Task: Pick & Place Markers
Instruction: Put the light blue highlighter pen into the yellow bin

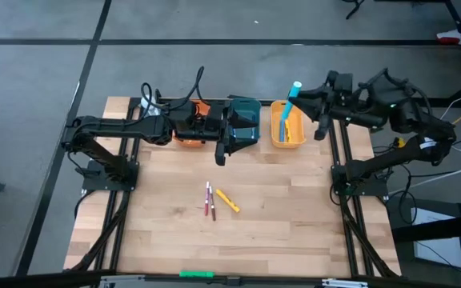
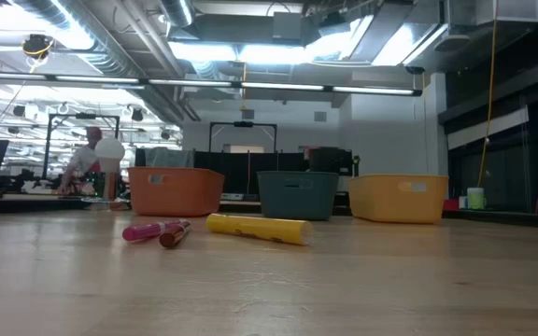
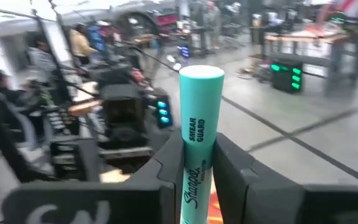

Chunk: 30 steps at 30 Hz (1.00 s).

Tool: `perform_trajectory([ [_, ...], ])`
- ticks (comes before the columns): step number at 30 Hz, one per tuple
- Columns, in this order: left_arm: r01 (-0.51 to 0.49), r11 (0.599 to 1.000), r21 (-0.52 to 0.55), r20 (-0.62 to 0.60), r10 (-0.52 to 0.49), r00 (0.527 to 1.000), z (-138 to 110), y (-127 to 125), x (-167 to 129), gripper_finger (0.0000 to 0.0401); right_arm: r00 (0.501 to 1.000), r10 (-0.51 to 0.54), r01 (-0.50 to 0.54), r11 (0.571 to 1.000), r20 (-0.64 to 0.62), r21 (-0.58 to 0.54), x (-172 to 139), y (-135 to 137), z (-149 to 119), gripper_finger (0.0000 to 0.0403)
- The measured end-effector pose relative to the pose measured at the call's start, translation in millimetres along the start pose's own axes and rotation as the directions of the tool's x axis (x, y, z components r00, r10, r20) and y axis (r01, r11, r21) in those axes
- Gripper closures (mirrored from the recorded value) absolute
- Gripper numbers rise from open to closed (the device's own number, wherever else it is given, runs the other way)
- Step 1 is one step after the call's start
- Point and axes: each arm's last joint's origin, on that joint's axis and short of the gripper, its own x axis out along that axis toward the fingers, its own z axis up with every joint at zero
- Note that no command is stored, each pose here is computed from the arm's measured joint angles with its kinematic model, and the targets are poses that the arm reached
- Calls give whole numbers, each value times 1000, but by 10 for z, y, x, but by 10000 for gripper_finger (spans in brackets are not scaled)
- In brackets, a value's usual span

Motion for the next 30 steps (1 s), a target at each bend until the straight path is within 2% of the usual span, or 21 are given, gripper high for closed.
perform_trajectory([
  [5,0,1000,-11,0,0,1000,-1,0,1,150,989,-118,119,993,-83,0,6,-46,-103,341],
  [9,0,1000,-12,0,0,1000,-1,0,1,150,977,-172,173,985,-123,-1,0,-70,-153,341],
  [16,-1,999,-34,0,1,1000,-2,1,2,150,968,-217,218,976,-127,-9,4,-112,-161,341],
  [24,-1,999,-34,0,1,1000,-3,1,3,150,941,-316,314,949,-119,-34,79,-323,-133,341],
  [30,-2,999,-34,1,2,1000,-2,1,3,150,904,-413,407,910,-110,-73,134,-504,-116,341],
])
